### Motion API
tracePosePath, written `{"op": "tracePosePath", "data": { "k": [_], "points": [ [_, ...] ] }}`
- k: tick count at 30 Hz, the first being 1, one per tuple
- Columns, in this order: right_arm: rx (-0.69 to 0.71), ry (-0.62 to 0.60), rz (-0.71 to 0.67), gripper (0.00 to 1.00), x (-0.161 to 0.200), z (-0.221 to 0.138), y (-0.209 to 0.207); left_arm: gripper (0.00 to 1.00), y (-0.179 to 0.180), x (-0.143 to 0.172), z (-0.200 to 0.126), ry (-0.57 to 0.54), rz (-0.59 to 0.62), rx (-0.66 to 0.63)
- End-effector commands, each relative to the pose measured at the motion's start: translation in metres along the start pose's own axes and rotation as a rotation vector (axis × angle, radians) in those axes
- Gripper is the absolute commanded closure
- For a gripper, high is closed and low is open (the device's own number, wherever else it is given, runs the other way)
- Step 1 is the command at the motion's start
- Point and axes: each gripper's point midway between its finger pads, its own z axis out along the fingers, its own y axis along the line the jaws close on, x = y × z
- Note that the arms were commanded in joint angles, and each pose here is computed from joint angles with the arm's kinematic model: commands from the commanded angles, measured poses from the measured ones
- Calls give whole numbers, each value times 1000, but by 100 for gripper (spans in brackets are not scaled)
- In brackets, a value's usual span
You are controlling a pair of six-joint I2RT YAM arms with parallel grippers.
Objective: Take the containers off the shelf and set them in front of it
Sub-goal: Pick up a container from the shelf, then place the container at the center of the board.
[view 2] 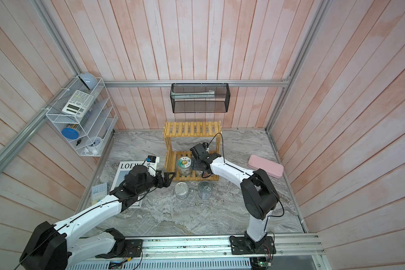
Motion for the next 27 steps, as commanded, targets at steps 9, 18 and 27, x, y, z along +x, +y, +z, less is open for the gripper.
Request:
{"op": "tracePosePath", "data": {
  "k": [9,18,27],
  "points": [
    [-68,-118,-37,36,-26,-69,7,0,-7,-16,-1,-26,20,17],
    [-126,-130,-108,37,-10,-125,4,0,-6,-19,4,-18,30,8],
    [-180,-127,-216,38,37,-173,-8,0,-5,-23,8,-22,34,-2]
  ]
}}
